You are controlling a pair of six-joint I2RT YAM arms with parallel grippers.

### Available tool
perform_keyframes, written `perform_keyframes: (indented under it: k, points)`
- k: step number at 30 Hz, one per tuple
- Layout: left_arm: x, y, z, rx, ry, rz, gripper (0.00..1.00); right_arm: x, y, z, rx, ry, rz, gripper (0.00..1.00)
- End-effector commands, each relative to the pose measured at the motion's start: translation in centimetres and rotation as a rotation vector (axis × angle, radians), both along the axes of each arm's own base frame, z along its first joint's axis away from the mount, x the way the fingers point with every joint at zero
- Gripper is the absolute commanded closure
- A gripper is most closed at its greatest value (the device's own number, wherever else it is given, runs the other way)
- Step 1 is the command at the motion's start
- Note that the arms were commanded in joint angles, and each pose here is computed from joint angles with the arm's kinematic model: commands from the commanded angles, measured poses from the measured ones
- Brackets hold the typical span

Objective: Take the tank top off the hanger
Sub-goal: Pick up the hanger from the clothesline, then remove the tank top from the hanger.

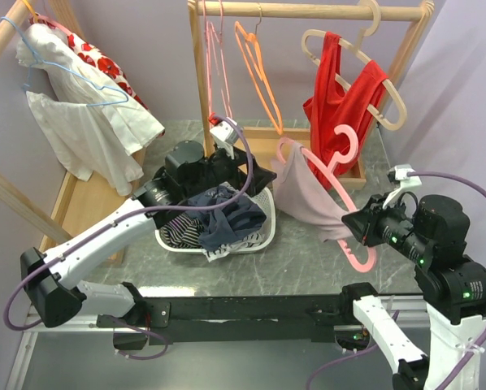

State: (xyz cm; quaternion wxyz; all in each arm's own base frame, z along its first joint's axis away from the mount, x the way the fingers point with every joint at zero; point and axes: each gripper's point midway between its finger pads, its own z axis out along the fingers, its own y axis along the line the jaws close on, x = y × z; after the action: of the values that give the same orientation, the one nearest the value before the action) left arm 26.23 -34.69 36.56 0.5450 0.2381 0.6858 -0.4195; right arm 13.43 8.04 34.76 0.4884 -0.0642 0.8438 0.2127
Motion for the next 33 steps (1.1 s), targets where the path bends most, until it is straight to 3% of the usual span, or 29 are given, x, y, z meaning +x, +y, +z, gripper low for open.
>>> perform_keyframes:
  k: [1, 6, 20, 26, 27, 33]
  points:
    - [-0.9, -2.1, 1.3, -0.029, -0.026, -0.095, 0.0, -0.2, 1.3, -0.3, 0.05, 0.02, 0.062, 1.0]
    - [-1.6, -3.6, 0.8, -0.034, -0.043, -0.118, 0.01, -0.4, 1.7, -1.3, 0.049, 0.056, 0.09, 1.0]
    - [3.1, -6.9, -3.8, -0.045, 0.129, 0.024, 0.02, -1.7, 2.8, 0.4, 0.083, -0.004, 0.173, 1.0]
    - [3.9, -6.7, -3.6, -0.066, 0.149, 0.078, 0.24, -1.5, 2.5, 0.4, 0.066, -0.019, 0.164, 1.0]
    - [3.9, -6.5, -3.6, -0.068, 0.148, 0.085, 0.32, -1.3, 2.2, 0.3, 0.057, -0.021, 0.143, 1.0]
    - [3.8, -5.7, -3.1, -0.067, 0.133, 0.104, 0.44, 0.0, 0.5, -0.9, 0.01, -0.002, 0.031, 1.0]
